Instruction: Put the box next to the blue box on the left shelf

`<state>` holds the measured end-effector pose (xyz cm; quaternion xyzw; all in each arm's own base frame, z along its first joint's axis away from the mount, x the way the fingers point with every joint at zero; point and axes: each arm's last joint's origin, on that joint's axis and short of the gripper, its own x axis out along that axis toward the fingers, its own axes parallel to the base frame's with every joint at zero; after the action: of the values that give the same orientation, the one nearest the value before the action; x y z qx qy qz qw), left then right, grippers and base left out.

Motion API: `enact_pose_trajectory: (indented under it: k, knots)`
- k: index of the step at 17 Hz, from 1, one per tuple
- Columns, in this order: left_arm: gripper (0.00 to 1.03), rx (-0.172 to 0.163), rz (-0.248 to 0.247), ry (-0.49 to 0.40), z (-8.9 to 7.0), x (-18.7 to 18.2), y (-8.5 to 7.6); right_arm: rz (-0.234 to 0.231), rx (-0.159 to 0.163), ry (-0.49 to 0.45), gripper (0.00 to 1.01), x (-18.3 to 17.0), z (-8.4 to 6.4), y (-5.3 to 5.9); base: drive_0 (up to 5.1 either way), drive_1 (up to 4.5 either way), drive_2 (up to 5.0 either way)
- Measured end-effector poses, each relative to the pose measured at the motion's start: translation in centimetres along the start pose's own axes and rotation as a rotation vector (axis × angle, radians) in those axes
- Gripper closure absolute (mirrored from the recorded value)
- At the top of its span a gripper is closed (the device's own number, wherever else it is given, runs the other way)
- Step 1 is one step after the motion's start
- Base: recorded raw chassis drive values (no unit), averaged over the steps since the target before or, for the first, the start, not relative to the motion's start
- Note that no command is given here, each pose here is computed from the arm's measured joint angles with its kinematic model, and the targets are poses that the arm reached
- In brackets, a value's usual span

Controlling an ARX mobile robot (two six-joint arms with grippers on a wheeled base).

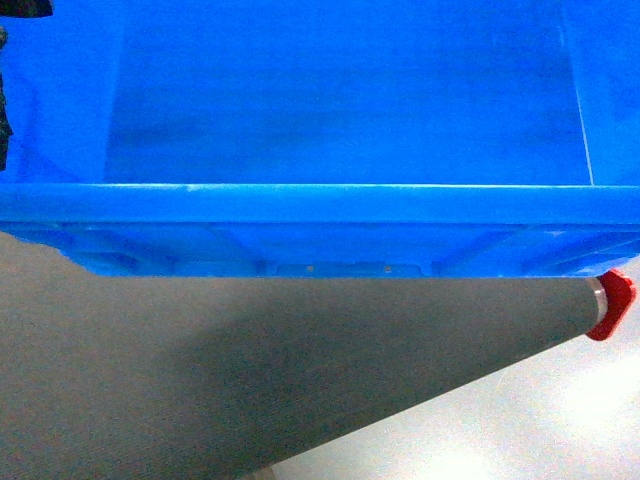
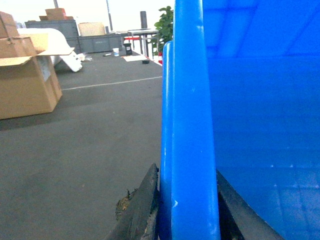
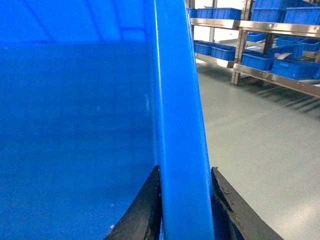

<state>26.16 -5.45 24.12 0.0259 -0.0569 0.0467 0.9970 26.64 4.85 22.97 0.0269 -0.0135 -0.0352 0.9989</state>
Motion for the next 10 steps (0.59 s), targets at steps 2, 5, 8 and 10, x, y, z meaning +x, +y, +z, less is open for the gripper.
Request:
enact_pose_trajectory:
  k: [2, 5, 8, 10]
  knots:
    - [0.84, 0.0, 0.0, 0.0, 0.0, 0.0, 0.0, 0.0, 0.0, 0.0, 0.8, 0.0, 0.0, -0.01, -1.3, -1.28, -1.3]
    - [0.84, 0.0, 0.0, 0.0, 0.0, 0.0, 0.0, 0.0, 0.0, 0.0, 0.8, 0.0, 0.0, 0.0, -1.5, -1.53, -1.5]
    - [0.84, 0.0, 0.0, 0.0, 0.0, 0.0, 0.0, 0.0, 0.0, 0.0, 0.8, 0.0, 0.0, -0.01, -1.4, -1.39, -1.4]
    - [0.84, 0.0, 0.0, 0.0, 0.0, 0.0, 0.0, 0.0, 0.0, 0.0, 0.8, 0.0, 0.0, 0.0, -1.3, -1.35, -1.3]
